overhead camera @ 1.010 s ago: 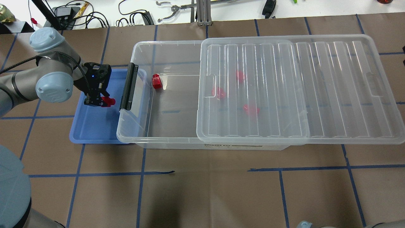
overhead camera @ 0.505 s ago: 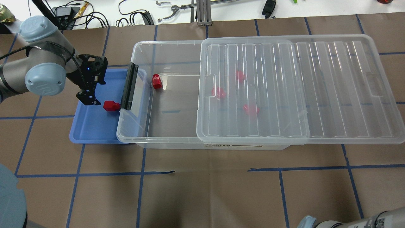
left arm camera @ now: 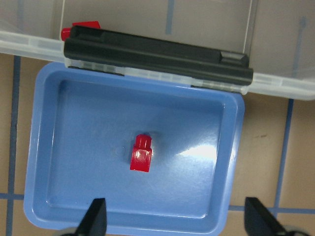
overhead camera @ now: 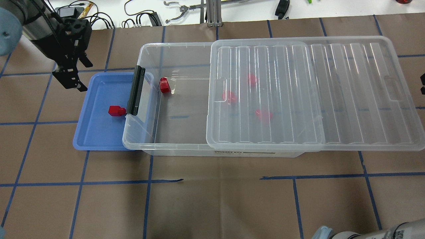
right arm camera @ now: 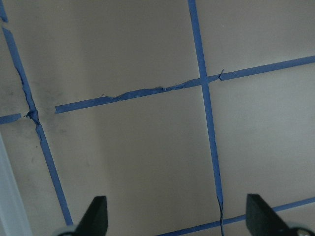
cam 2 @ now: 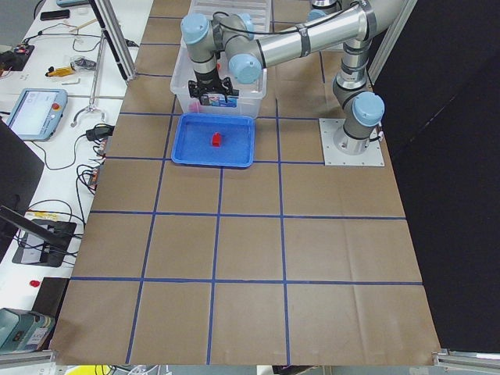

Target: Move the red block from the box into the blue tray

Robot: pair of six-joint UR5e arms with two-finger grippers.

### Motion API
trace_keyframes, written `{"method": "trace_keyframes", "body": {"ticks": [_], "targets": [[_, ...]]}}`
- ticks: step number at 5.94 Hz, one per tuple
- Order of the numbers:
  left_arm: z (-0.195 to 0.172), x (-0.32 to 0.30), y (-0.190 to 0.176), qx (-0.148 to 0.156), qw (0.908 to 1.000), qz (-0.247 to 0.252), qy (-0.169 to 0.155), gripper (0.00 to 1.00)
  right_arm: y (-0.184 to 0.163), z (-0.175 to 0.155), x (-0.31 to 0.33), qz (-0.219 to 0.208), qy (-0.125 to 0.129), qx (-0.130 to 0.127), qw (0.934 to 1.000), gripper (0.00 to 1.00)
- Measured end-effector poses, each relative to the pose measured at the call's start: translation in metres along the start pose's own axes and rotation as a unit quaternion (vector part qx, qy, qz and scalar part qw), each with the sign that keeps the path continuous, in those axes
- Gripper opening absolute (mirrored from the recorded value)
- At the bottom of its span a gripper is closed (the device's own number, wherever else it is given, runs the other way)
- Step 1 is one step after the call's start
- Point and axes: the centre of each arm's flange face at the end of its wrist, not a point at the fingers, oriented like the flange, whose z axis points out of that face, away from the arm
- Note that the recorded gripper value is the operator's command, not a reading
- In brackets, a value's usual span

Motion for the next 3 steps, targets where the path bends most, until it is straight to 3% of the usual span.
{"method": "trace_keyframes", "body": {"ticks": [1, 3], "targets": [[-0.026, 0.01, -0.015, 0.005, 0.9977, -0.068, 0.001, 0.98, 0.003, -0.002, -0.005, -0.004, -0.002, 0.0, 1.0, 1.0], [-0.045, 0.022, -0.037, 0.062, 0.9853, -0.159, -0.005, 0.98, 0.01, 0.002, -0.022, -0.017, -0.008, -0.008, 0.9998, 1.0]]}}
